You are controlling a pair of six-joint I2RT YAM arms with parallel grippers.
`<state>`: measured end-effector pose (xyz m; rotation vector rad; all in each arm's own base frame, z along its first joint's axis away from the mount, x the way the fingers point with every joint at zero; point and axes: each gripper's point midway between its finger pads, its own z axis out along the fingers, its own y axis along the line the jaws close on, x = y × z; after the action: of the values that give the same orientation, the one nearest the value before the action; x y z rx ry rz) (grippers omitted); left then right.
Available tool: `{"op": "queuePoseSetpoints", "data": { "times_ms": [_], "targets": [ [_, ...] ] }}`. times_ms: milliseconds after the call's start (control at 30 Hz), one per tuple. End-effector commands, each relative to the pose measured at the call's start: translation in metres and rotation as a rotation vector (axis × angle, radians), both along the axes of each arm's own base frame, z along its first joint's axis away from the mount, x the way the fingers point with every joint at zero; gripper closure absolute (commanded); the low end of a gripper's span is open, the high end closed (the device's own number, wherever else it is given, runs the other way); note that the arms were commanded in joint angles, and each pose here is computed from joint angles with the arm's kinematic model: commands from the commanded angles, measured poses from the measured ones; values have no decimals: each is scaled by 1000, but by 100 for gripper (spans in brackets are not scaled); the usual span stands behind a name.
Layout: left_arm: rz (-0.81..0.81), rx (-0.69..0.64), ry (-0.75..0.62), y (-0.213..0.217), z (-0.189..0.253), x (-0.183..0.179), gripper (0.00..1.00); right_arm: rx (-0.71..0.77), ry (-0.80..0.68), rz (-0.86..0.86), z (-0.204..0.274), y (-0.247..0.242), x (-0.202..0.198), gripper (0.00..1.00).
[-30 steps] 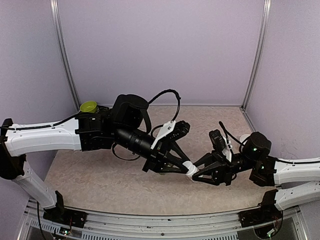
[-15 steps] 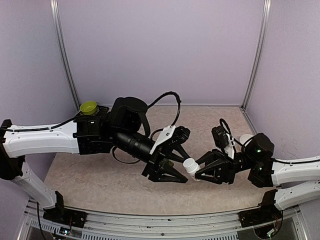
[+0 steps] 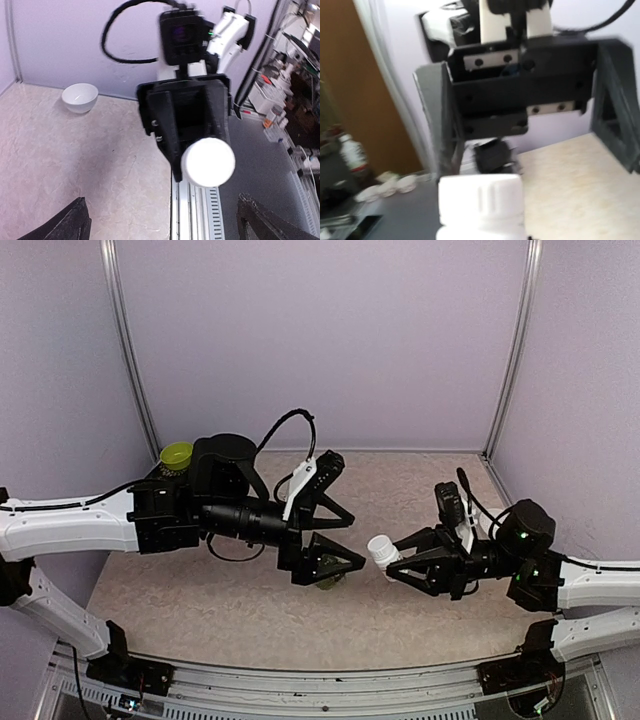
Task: Sort the pills into containers
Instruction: Screw the lid of the pill bottle onto the pill bottle.
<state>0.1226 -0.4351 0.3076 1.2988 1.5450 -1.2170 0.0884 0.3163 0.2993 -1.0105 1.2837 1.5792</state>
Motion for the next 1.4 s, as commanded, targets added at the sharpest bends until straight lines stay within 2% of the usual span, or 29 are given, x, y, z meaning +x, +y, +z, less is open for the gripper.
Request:
{"op": "queuePoseSetpoints", "data": {
  "times_ms": [0,167,267,433,567,700,1067,1367],
  "targets": [
    [189,-48,198,1,11,29,1,-65,-130,-224,9,-4,32,100],
    [205,-103,320,-5,28,25,1,-157,-215,-425,6,-16,63,100],
    [256,-106,379,-11,30,34,2,-197,-247,-469,3,-17,69,100],
    [272,-70,432,-33,32,41,19,-243,-276,-503,-2,-16,76,100],
    [295,-32,426,-45,29,44,20,-248,-282,-510,-3,-16,76,100],
    [320,5,426,-50,20,50,26,-247,-288,-516,-2,-17,76,100],
    [395,17,403,-47,15,65,30,-242,-294,-513,-1,-20,74,100],
    [361,30,410,-52,11,61,44,-242,-292,-513,-1,-19,74,100]
  ]
}}
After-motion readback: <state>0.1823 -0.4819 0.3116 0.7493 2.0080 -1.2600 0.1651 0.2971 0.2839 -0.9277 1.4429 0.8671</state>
